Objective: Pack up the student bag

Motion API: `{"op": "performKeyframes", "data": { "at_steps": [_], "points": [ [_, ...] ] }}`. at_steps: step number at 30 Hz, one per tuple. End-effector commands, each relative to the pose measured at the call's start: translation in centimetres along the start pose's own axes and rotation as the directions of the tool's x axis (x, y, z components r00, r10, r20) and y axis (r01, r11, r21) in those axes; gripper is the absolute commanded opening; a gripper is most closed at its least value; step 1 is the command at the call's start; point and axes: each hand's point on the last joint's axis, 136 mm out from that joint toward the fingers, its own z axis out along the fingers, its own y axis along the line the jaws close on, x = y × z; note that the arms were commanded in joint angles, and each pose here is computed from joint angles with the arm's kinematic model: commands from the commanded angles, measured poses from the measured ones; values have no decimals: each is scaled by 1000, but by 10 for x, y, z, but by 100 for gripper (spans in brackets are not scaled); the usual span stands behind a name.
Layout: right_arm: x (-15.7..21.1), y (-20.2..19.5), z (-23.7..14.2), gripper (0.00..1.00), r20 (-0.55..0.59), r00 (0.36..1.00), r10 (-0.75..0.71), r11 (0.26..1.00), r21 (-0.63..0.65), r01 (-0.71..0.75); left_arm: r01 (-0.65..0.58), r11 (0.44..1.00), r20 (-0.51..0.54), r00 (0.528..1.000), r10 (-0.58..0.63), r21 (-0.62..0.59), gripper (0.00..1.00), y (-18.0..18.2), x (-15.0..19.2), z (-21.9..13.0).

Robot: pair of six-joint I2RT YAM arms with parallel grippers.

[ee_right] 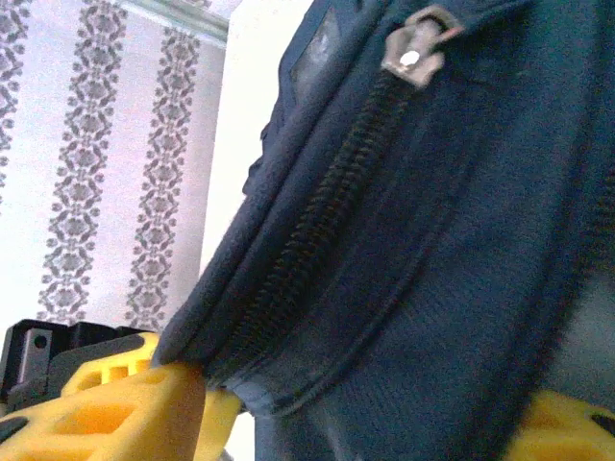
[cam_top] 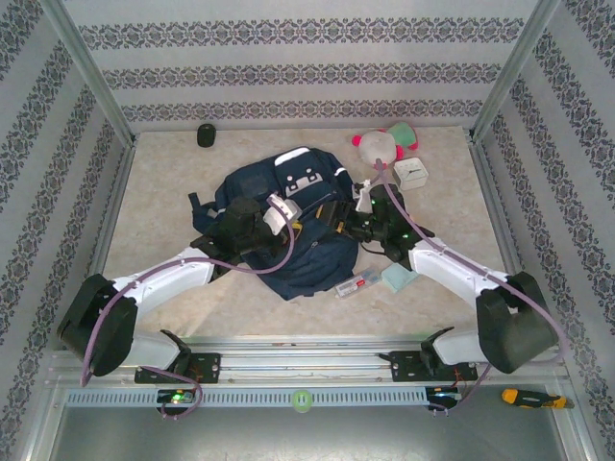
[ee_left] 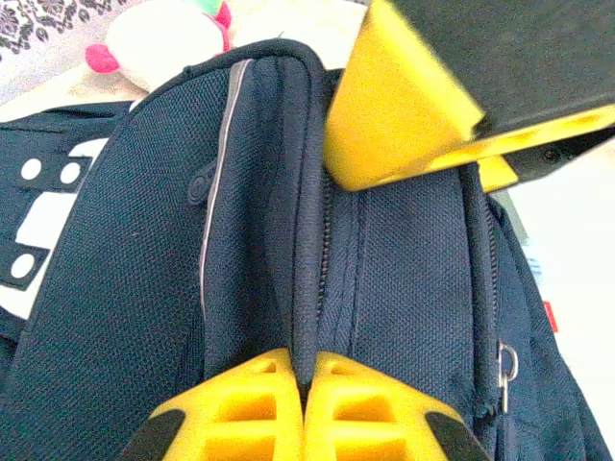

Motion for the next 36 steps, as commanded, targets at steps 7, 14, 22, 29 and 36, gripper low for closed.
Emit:
{"op": "performKeyframes", "data": {
  "at_steps": [7,14,22,29,36],
  "points": [
    [-14,44,4,0,201,978,46,991,-132,-19,-90,993,86,992,97,-79,0,45,-38,-17],
    [-17,55,11,0,319,948,13,994,-109,23,-69,991,12,997,71,-110,22,64,-38,-26],
    [-28,70,18,0,352,936,-21,993,-103,62,239,948,41,971,-235,-211,56,55,-39,-73],
    [-25,83,24,0,340,939,-53,990,-106,95,462,857,34,884,-467,-227,59,21,-17,-88],
    [-25,85,22,0,363,931,-46,992,-96,87,568,787,2,811,-585,-239,62,2,3,-91]
  ]
}}
